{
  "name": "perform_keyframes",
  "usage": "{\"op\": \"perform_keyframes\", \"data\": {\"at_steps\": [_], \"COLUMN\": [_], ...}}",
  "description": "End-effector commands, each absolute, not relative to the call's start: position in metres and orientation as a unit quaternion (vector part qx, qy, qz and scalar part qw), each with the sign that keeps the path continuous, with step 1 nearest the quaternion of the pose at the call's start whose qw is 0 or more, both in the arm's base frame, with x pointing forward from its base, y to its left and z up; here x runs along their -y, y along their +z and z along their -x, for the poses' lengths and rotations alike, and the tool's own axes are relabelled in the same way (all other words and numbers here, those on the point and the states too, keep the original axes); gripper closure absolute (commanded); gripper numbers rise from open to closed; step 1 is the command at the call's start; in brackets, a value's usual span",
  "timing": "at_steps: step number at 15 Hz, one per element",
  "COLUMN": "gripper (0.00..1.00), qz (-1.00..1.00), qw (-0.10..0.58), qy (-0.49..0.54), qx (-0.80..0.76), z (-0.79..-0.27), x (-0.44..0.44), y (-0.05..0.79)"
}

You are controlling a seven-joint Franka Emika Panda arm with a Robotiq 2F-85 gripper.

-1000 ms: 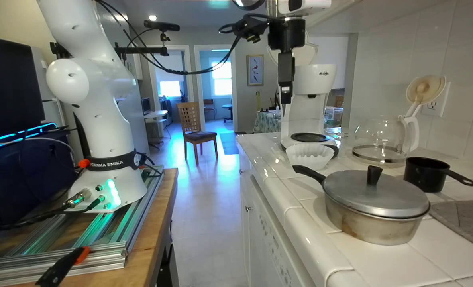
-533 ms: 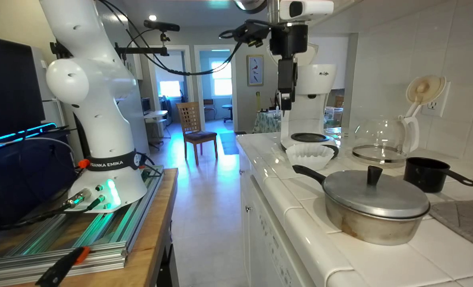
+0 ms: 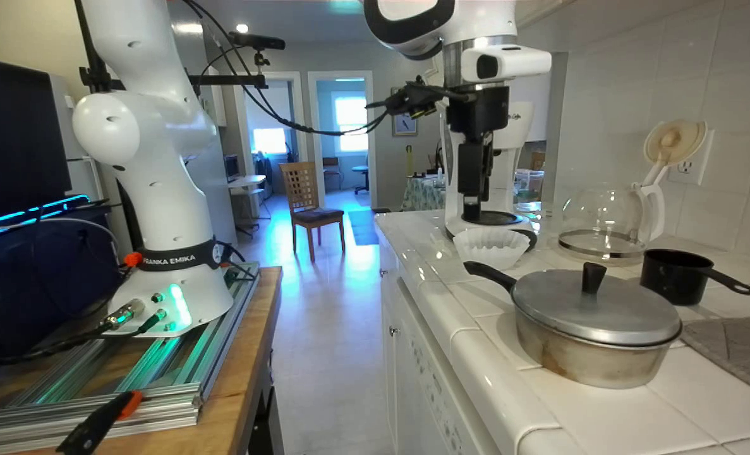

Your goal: Put the pot's lid on the grey mat

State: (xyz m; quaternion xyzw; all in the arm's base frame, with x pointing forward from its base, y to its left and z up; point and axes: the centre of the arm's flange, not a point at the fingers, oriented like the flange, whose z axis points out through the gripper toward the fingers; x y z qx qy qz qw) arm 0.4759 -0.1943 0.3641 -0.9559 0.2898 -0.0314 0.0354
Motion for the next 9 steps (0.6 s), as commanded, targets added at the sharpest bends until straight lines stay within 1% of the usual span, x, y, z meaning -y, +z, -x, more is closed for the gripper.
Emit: {"op": "perform_keyframes", "data": {"at_steps": [1,9], "gripper": [0.0,0.0], "qz": [0.949,0.936], "qw": [0.043,0.069], "qy": [-0.037,-0.028], "qx": [-0.309,-0.345], "z": [-0.492,-0.504], "x": [0.205,0.217], "y": [0.337,0.307]}}
